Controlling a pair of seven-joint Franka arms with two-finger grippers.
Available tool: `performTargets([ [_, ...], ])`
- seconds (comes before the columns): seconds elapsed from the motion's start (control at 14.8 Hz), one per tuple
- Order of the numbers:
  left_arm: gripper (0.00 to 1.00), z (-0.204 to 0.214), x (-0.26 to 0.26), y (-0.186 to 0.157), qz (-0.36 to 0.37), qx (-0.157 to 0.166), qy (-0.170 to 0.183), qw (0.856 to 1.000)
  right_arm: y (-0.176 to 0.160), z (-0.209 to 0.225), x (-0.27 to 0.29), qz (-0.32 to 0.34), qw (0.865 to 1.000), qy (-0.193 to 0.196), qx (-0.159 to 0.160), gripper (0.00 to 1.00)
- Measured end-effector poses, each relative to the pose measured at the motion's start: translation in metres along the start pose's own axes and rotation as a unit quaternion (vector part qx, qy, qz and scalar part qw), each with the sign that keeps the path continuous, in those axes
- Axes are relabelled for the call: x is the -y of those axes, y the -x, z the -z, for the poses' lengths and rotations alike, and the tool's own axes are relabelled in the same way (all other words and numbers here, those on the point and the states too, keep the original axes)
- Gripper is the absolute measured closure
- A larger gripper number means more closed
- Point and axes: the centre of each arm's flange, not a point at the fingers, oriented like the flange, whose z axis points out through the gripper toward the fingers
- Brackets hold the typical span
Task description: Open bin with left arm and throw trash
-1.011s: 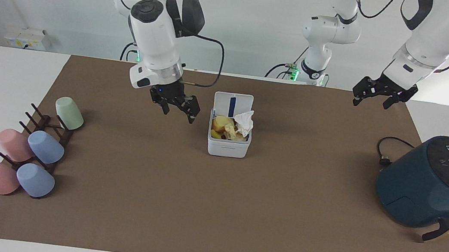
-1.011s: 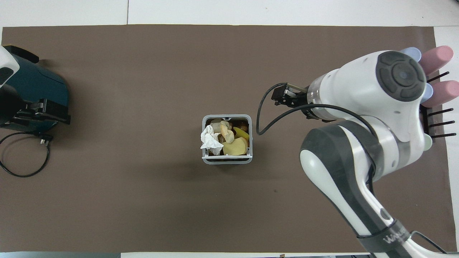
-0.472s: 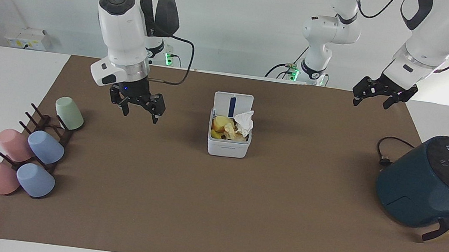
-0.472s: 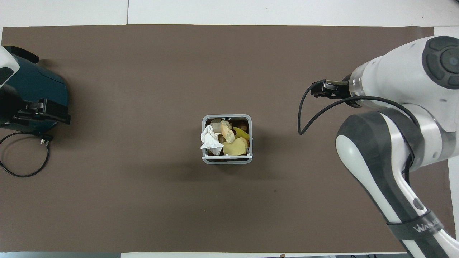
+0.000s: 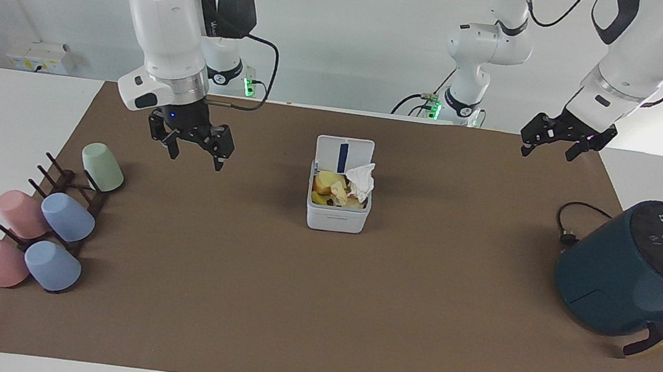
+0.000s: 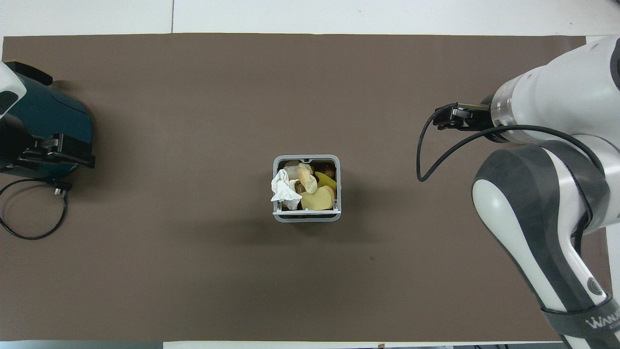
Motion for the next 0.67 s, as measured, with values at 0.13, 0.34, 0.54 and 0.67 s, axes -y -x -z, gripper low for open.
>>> performTargets([
  [0.13,0.0,0.0,0.0,0.0,0.0,0.0,0.0,1.0,-0.001,0.008,-0.009,0.017,1.0,0.005,0.008,0.0],
  [0.34,0.0,0.0,0.0,0.0,0.0,0.0,0.0,1.0,-0.003,0.02,-0.031,0.022,0.999,0.014,0.019,0.0],
  [0.54,0.0,0.0,0.0,0.0,0.0,0.0,0.0,1.0,-0.001,0.025,-0.055,0.017,0.999,0.012,0.041,0.0],
  [0.67,0.0,0.0,-0.001,0.0,0.0,0.0,0.0,1.0,-0.003,0.028,-0.078,0.034,0.998,0.005,0.052,0.0],
])
